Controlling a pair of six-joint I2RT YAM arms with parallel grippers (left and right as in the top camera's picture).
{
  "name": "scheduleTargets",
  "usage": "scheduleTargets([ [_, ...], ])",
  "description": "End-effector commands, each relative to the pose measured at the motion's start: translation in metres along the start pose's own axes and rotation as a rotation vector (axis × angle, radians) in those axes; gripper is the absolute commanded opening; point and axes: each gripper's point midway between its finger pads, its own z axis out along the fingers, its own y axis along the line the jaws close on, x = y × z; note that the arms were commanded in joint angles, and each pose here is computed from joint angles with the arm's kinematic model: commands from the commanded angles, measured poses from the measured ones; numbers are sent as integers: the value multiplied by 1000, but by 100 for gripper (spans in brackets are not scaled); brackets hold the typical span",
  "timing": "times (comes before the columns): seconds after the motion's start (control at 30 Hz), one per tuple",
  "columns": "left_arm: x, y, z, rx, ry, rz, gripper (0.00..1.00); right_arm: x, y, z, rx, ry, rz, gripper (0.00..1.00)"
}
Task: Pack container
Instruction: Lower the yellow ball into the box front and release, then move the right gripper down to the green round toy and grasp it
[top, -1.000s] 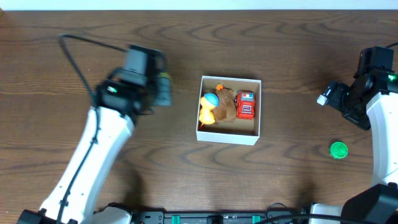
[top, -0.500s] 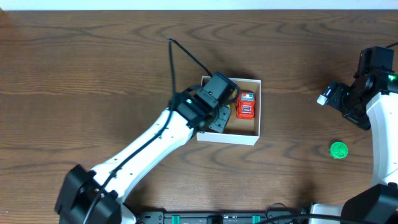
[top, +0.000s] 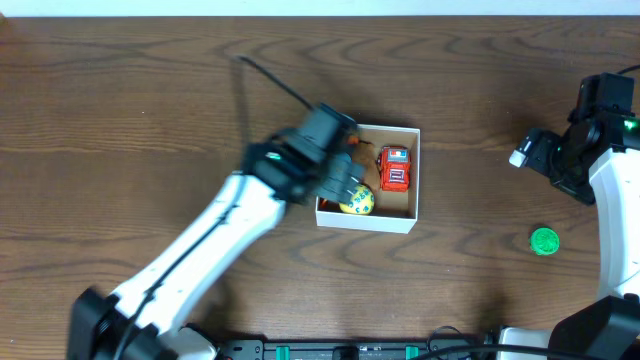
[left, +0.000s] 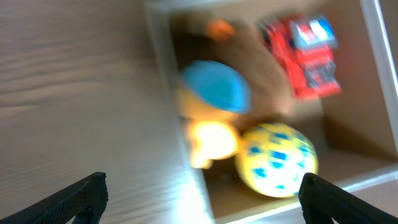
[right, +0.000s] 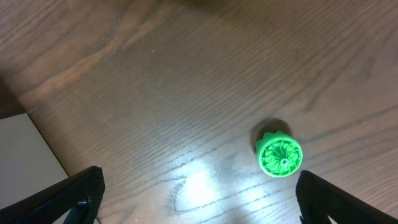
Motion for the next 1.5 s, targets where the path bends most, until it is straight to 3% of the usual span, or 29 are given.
scheduleTargets([
  [0.0, -18, 53, -35, -67, -100, -123, 98, -13, 3, -26, -22, -86, -37, 99],
  [0.13, -17, 130, -65, -173, -161, -326, 98, -25, -12, -59, -7, -171, 45, 99],
  [0.27, 3, 191, -80, -251, -155, -549, 98, -11, -36, -72, 17, -157, 194, 99],
  [0.47, 29, 231, -77, -223, -118, -721, 98, 28, -62, -48, 86, -10, 287, 99],
  [0.67, 37, 239, -75, -237, -105, -751, 98, 63, -70, 10, 124, 91, 289, 99],
  [0.87, 38, 239, -75, -237, -101, -752, 98, 67, -74, 58, 107, 37, 278, 98],
  [1.47, 39, 239, -75, -237, -98, -753, 98, 77, -106, 105, 119, -37, 394, 96],
])
